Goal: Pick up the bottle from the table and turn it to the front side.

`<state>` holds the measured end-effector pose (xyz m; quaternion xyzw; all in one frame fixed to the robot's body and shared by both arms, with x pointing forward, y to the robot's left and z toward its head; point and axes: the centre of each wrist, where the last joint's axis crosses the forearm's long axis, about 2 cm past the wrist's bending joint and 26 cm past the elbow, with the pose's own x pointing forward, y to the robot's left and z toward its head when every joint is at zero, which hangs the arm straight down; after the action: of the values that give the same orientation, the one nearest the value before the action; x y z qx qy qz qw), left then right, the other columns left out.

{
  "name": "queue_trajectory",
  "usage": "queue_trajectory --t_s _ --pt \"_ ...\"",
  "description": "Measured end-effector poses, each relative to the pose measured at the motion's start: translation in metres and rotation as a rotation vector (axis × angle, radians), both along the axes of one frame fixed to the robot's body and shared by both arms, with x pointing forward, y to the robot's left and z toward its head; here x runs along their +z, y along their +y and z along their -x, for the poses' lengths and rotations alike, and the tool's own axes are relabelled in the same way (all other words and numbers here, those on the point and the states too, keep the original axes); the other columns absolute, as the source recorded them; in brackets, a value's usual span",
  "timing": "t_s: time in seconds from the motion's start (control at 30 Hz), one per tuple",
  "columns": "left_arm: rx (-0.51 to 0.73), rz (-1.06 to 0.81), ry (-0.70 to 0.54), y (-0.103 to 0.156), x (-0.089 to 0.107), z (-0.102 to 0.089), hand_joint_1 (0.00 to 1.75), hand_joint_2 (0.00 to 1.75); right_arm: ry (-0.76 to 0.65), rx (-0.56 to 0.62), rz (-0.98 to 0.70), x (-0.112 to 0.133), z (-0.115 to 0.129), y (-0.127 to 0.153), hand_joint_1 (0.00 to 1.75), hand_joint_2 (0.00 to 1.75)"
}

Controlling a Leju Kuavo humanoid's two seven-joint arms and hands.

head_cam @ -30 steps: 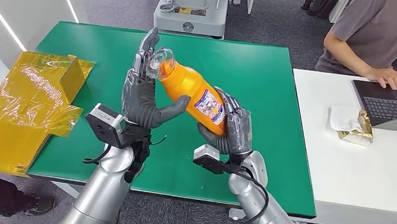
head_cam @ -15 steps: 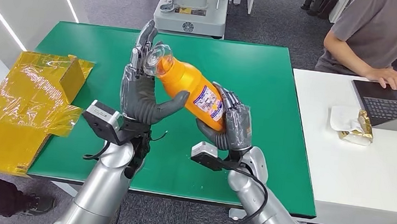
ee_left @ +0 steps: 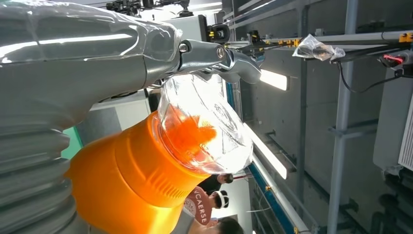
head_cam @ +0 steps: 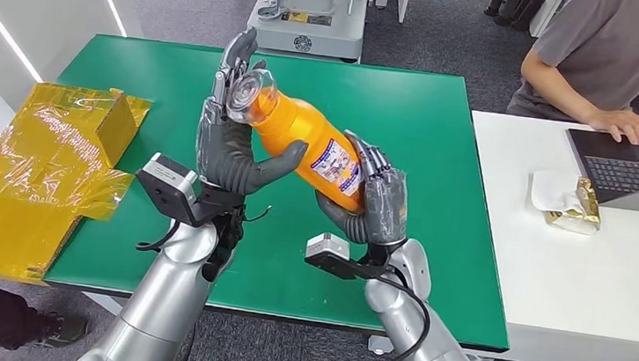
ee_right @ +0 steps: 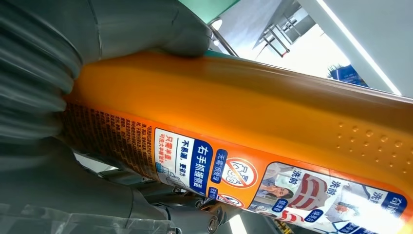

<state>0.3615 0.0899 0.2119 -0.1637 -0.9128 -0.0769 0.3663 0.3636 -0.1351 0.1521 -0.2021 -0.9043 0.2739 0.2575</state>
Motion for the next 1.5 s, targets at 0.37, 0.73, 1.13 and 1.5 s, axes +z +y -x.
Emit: queue_trajectory --t_s 0.37,0.73,1.13,1.5 --pt "-0.025 -0.007 0.028 0.0 -0.001 0.001 0.0 1.75 0.014 -0.002 0.014 -0.005 0.002 0.001 1.75 1.75" --pt "-0.167 -0.026 0.078 -0.007 -0.006 0.006 0.0 1.75 -0.071 -0.028 0.116 0.004 0.0 0.002 1.75 1.75" --pt "-0.206 -0.047 0.124 -0.014 -0.012 0.008 0.0 1.75 -0.074 -0.04 0.077 0.011 0.0 0.012 1.75 1.75" --pt "-0.173 -0.025 0.132 -0.018 -0.015 0.009 1.68 1.75 -0.079 -0.033 0.065 0.015 -0.001 0.017 1.75 1.75"
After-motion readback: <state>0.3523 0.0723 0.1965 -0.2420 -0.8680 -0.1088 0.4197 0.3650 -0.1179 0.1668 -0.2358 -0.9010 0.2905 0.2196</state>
